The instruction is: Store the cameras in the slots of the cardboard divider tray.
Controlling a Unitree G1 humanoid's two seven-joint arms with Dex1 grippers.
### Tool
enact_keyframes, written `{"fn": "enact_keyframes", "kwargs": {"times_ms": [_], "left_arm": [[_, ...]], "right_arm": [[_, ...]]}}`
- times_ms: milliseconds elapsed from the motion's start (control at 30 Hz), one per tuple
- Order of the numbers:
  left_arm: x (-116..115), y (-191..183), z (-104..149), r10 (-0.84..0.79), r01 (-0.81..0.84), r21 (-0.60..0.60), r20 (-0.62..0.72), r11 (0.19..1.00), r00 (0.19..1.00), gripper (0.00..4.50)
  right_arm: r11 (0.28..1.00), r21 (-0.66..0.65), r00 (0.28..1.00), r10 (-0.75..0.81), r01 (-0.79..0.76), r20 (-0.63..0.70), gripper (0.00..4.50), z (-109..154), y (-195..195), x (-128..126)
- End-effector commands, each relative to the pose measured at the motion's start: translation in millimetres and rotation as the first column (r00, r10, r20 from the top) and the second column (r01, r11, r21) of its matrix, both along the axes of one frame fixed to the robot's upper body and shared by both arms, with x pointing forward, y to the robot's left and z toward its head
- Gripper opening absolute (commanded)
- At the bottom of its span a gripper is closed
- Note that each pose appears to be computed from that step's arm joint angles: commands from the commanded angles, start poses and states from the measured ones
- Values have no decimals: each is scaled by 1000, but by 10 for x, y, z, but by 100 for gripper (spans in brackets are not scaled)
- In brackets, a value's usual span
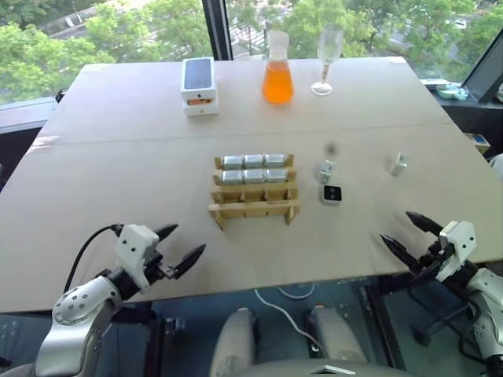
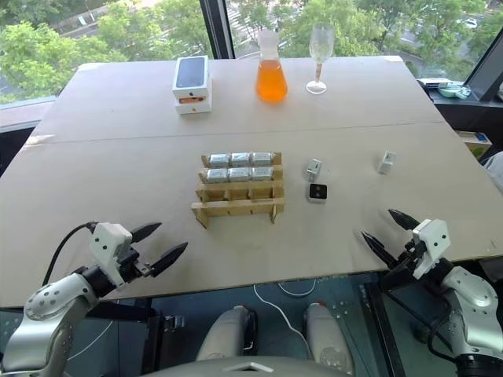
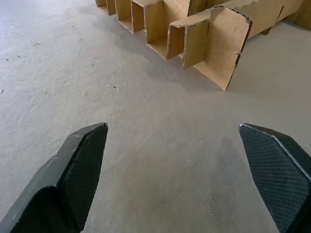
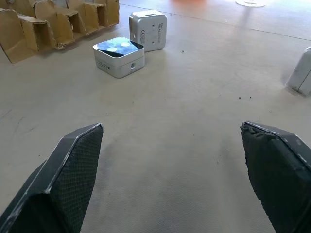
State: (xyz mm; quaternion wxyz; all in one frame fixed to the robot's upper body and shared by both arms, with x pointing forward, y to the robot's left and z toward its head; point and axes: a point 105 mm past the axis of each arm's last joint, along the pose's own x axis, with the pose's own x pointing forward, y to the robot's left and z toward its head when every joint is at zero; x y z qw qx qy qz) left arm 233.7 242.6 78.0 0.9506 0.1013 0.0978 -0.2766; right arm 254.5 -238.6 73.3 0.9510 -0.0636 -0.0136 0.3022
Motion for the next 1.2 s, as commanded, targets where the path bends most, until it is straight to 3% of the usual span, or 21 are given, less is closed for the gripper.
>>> {"fn": "enact_keyframes", "kwargs": {"times_ms": [33, 933, 1100, 1200], "left_arm": [[30, 19, 77, -6, 6, 15, 37, 1000, 999, 446], [63, -9, 100, -24, 22, 44, 65, 999, 998, 446], [25, -91, 270, -109, 110, -9, 76, 994, 991, 446], [-48, -265, 581, -285, 293, -44, 128, 955, 950, 446]], "right_arm": [[1000, 1, 999, -14, 14, 44, 450, 110, -16, -2], [1000, 22, 998, -6, 5, 65, 450, 167, 162, 61], [991, 39, 989, -133, 131, 59, 450, 247, 124, 298], [923, 110, 926, -375, 369, 41, 450, 304, 4, 594]]}}
